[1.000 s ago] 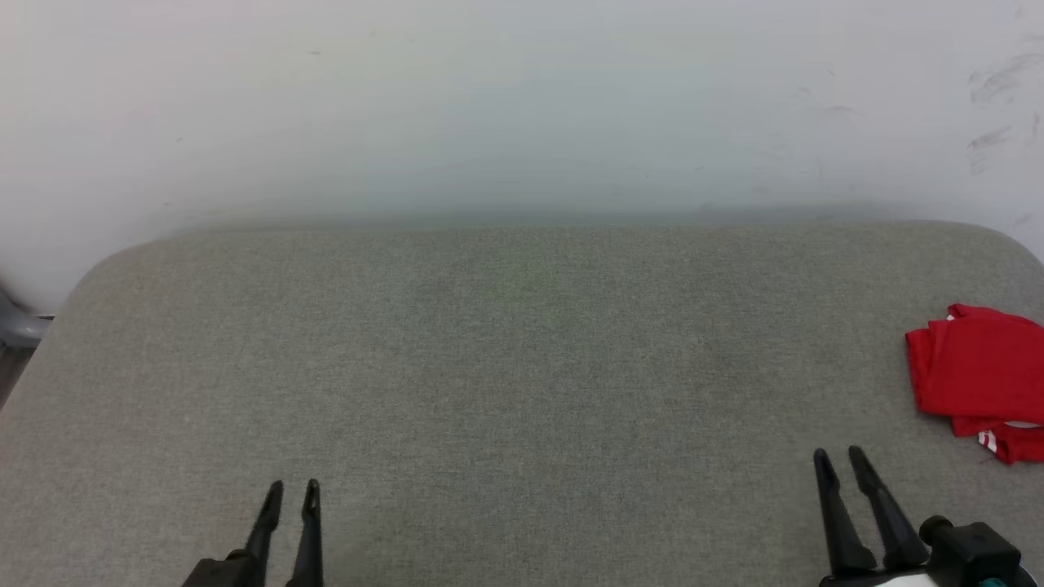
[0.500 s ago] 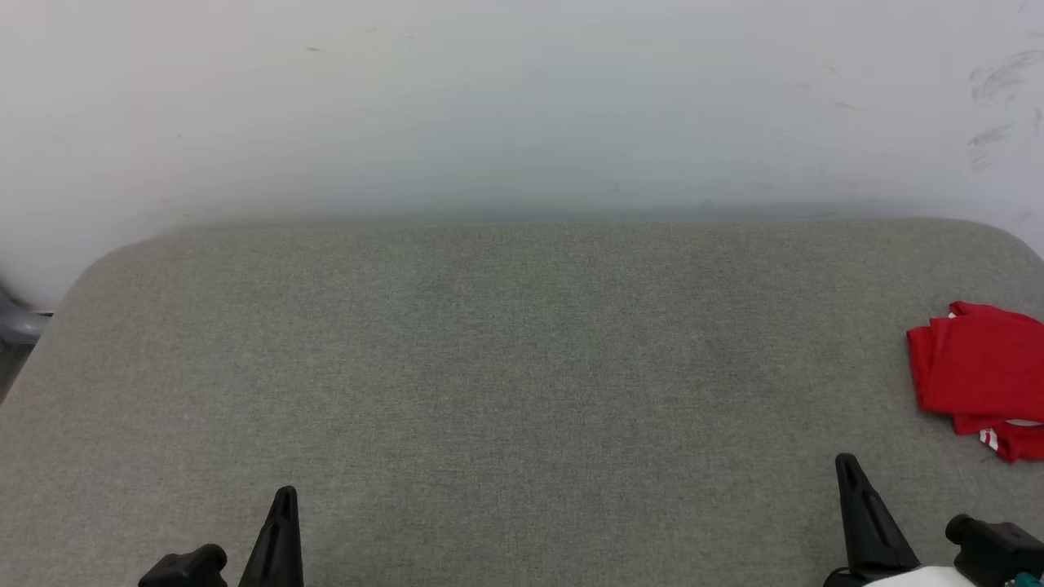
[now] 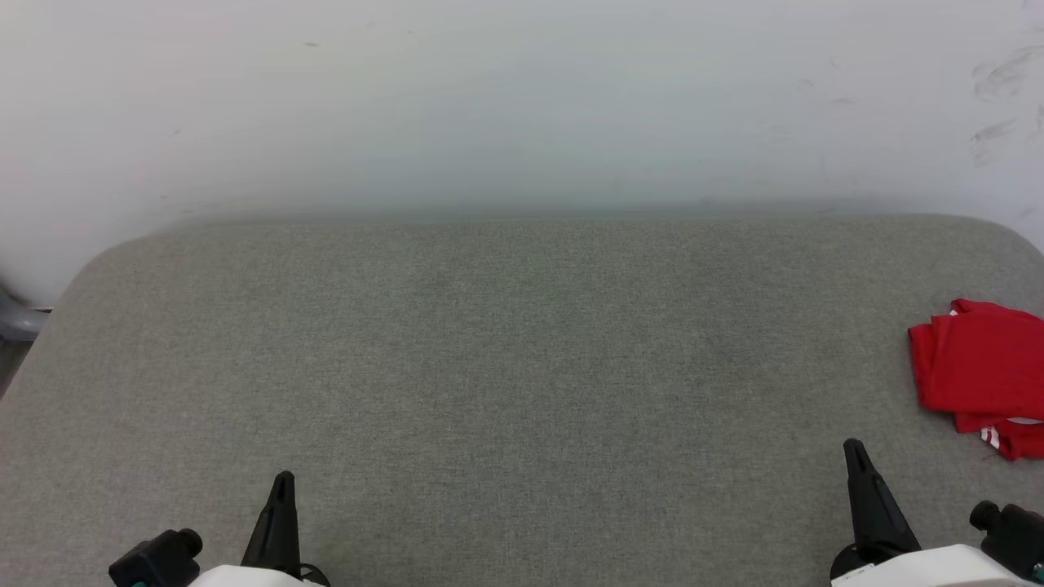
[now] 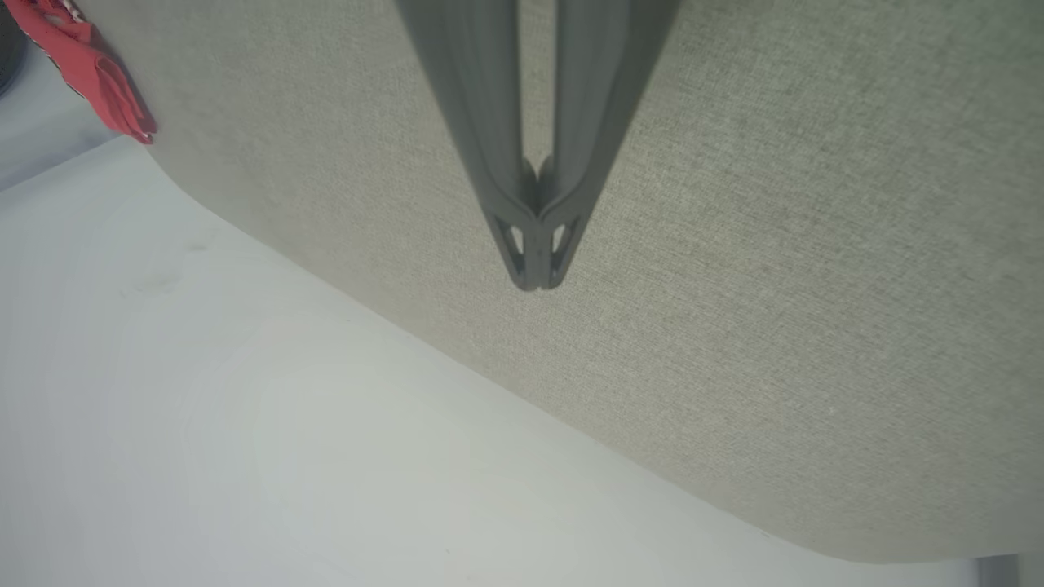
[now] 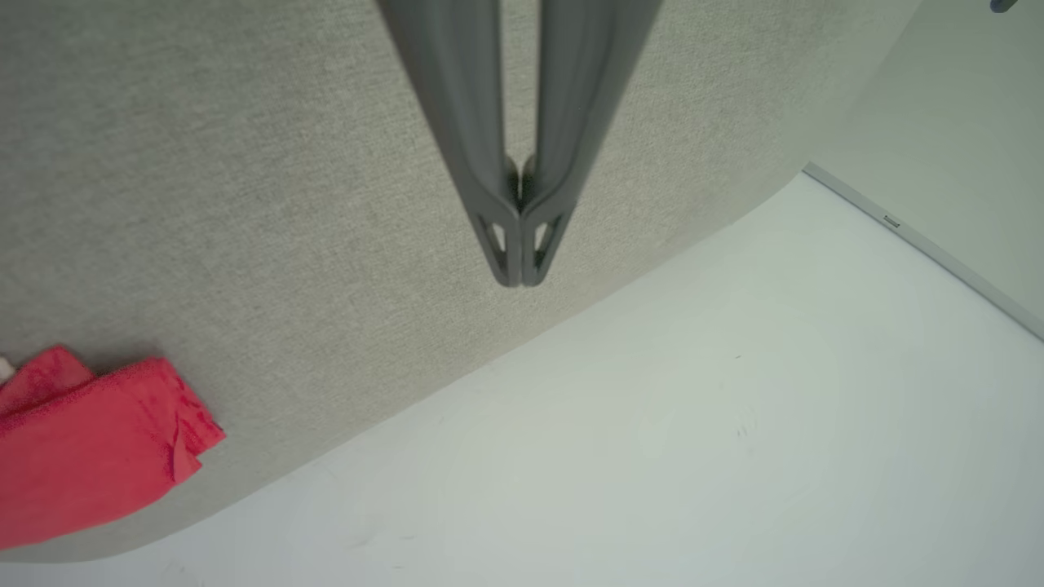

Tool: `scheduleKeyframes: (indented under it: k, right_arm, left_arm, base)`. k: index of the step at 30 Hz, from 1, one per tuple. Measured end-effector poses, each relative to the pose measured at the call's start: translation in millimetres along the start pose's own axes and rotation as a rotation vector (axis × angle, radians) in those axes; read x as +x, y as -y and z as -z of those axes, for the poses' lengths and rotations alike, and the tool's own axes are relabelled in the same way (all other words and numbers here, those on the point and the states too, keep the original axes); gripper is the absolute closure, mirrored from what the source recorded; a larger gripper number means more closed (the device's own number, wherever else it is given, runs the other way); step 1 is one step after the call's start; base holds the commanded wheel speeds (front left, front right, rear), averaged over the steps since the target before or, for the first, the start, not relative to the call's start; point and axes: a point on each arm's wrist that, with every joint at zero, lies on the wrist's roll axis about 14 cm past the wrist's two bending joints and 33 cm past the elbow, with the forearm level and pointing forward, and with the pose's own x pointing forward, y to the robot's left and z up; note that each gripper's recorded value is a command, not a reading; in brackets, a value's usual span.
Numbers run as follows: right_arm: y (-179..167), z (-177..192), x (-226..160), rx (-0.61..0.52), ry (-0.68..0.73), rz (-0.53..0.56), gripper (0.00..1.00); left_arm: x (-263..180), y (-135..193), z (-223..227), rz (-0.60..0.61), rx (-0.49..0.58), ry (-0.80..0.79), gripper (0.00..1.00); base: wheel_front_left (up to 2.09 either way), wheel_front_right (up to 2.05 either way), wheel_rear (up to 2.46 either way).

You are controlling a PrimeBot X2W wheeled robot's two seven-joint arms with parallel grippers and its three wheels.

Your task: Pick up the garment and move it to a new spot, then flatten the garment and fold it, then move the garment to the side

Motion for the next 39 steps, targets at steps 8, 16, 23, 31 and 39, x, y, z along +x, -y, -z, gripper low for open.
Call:
scheduleKeyframes:
  k: [8,16,23,31,39]
  right_arm:
    - [1.9,-1.4,5.3,0.116,-0.004,0.014,1.00]
    - [2.9,-3.7,10.4,0.223,-0.003,0.023,1.00]
    - [4.4,-3.2,13.8,0.310,-0.012,0.032,1.00]
    - [5.9,-3.1,17.1,0.403,-0.017,0.040,1.00]
    - [6.5,-4.1,20.7,0.490,-0.019,0.044,1.00]
  left_arm:
    - [5.8,-1.1,-0.2,-0.010,-0.123,-0.012,1.00]
    - [11.5,-1.5,-1.7,-0.017,-0.237,-0.018,1.00]
    - [15.9,0.0,-2.5,-0.012,-0.331,-0.025,1.00]
    - [20.4,1.2,-2.8,-0.008,-0.429,-0.033,1.00]
    - [24.2,2.1,-3.0,-0.007,-0.520,-0.042,1.00]
  base:
    - [0.00,0.00,0.00]
    - [0.00,0.00,0.00]
    - [0.00,0.00,0.00]
    - [0.00,0.00,0.00]
    - [0.00,0.00,0.00]
